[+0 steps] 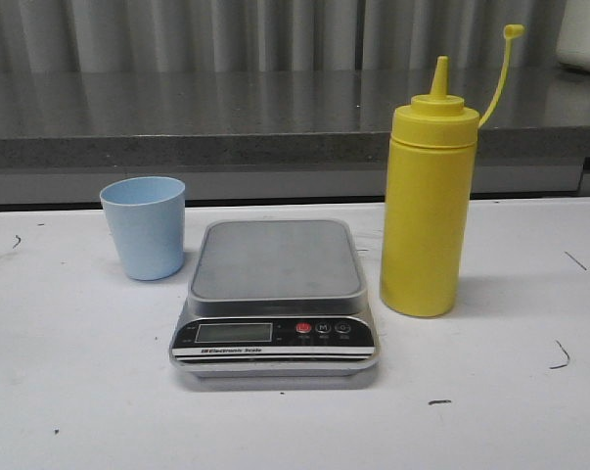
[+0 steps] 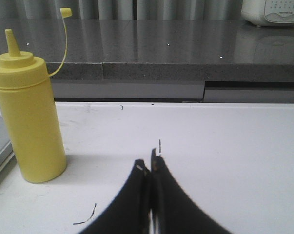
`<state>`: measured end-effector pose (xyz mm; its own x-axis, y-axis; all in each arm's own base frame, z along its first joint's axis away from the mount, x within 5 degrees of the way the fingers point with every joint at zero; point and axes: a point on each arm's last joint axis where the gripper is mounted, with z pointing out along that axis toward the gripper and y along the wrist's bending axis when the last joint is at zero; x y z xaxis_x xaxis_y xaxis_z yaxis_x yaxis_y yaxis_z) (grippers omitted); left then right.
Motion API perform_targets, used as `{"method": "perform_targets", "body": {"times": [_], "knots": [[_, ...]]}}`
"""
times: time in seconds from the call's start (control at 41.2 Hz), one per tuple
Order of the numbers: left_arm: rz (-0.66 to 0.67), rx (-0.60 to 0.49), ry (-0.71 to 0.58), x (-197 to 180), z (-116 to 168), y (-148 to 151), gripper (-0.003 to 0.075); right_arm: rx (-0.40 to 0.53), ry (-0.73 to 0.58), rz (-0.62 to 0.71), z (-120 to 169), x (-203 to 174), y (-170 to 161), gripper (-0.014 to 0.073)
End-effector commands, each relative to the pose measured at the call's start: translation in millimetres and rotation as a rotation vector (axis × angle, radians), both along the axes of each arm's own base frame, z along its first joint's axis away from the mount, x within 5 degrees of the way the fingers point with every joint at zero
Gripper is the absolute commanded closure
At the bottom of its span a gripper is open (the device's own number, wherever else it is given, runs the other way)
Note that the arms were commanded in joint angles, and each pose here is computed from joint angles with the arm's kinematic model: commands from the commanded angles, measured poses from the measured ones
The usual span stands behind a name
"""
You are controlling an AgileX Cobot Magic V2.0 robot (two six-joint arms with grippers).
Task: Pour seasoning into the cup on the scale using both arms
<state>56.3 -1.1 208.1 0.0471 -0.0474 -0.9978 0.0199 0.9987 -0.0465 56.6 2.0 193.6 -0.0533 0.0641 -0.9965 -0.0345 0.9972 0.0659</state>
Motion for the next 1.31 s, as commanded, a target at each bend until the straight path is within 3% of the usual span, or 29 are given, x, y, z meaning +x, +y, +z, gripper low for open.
{"method": "perform_targets", "body": {"times": [0.0,0.34,0.559,0.68,0.972,1.069,1.287], "knots": [[0.008,-0.016,-0.082,-1,1,1,0.0740,-0.020,-0.100,-0.003,10,-1,0,0.0712],[0.010,-0.018,-0.145,-4,16,1,0.0740,-0.022,-0.132,-0.004,21,-3,0,0.0712],[0.001,-0.019,-0.268,-22,77,1,0.0740,-0.023,-0.211,-0.010,65,-15,-1,0.0712],[-0.009,-0.016,-0.275,-34,108,0,0.0740,-0.029,-0.228,-0.014,93,-20,-2,0.0712],[-0.035,-0.004,-0.047,-24,168,-3,0.0740,-0.033,-0.036,-0.025,146,-6,-2,0.0712],[-0.043,-0.001,0.071,-12,170,-4,0.0740,-0.040,0.094,-0.029,149,7,-2,0.0712],[-0.044,-0.001,0.185,11,159,-4,0.0740,-0.050,0.284,-0.030,134,34,-2,0.0712]]}}
